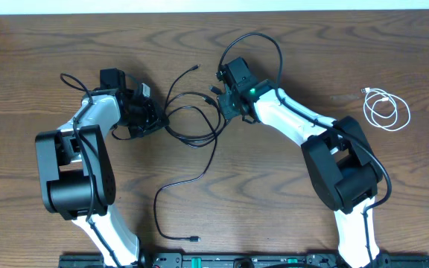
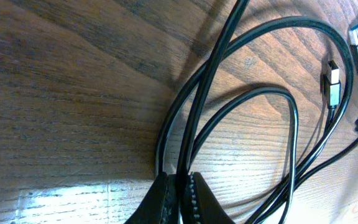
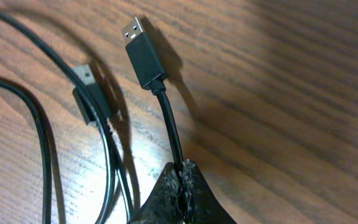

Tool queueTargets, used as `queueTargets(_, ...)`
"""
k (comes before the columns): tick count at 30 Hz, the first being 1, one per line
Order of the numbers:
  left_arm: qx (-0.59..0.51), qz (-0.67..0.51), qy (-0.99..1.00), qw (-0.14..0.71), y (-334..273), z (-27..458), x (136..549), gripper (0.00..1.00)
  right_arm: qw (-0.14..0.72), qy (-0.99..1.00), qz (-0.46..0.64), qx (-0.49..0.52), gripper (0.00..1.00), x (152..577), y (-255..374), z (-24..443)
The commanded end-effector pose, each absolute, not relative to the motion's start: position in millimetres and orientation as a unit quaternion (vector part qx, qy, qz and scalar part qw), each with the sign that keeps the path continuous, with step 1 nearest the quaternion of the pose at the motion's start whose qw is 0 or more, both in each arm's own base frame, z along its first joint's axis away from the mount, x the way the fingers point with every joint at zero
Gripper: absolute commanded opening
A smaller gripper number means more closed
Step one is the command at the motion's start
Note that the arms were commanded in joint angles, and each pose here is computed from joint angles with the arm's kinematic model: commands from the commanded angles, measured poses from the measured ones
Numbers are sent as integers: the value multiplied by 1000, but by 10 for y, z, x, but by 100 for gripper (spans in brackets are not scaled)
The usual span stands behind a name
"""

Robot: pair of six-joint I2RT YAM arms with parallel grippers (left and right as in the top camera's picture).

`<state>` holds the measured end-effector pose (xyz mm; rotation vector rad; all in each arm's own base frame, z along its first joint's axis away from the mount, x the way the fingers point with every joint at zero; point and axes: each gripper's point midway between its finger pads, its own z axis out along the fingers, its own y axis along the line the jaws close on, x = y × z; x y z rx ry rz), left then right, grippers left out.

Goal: Untangle cables

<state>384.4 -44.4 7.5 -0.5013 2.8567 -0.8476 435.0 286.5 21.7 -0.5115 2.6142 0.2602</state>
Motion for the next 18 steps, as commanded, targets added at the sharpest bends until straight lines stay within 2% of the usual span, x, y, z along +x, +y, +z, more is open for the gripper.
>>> queueTargets(1, -170, -271, 946, 56, -411, 43, 3816, 8, 237, 949, 95, -185, 7, 4284, 2928, 343)
queueTargets(2, -185, -272, 943, 52, -411, 43, 3817, 8, 233, 949, 94, -188, 13, 4255, 2944, 335)
queueTargets(6, -189, -327, 924, 52, -567, 161, 3876, 8, 231, 944, 96, -214, 20, 4206, 3003, 331)
queueTargets(11, -161, -409, 896, 59, -782, 376, 3930, 8, 231, 932, 105, -260, 37, 4165, 3069, 365)
queueTargets(16, -146, -456, 876, 62, -893, 520, 3952, 8, 246, 915, 144, -285, 55, 4135, 3172, 640)
queueTargets(18, -143, -463, 872, 63, -910, 545, 3957, 8, 248, 898, 176, -318, 59, 4063, 3273, 768)
